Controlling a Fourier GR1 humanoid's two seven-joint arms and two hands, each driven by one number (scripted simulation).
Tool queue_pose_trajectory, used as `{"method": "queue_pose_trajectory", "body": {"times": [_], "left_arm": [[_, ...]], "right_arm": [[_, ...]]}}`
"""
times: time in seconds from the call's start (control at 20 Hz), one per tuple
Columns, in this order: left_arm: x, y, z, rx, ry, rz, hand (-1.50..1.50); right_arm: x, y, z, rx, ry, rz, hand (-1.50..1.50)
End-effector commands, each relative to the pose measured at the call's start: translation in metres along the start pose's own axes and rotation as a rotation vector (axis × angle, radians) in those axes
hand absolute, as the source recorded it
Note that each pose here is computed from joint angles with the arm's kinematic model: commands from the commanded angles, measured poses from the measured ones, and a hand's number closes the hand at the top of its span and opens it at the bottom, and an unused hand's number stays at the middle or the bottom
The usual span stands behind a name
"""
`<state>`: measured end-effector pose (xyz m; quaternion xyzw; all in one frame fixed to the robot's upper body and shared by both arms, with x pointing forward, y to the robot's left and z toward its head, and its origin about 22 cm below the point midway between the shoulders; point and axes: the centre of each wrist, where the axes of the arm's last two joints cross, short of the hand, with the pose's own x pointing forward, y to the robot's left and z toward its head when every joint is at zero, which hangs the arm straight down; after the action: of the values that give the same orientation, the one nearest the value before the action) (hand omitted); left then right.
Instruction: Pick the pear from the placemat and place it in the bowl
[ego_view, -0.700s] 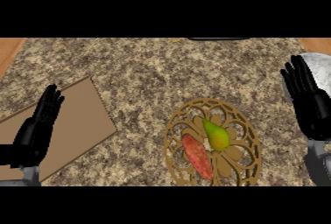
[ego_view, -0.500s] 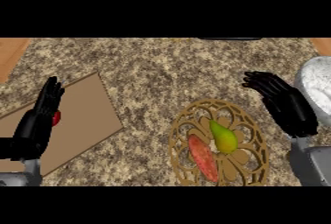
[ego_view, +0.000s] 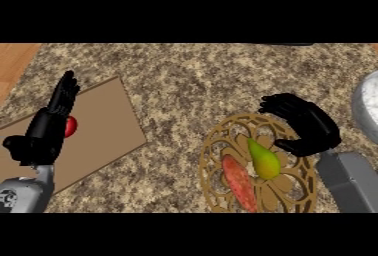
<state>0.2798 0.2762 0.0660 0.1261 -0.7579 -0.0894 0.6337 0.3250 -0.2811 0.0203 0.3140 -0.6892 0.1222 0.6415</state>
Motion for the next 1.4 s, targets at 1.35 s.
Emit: {"method": "queue_pose_trajectory", "body": {"times": [1.35], "left_arm": [[0.024, -0.034, -0.016, 0.016, 0.05, -0.036, 0.0]], "right_arm": [[0.077, 0.032, -0.102, 0.949, 0.296, 0.632, -1.5]]}}
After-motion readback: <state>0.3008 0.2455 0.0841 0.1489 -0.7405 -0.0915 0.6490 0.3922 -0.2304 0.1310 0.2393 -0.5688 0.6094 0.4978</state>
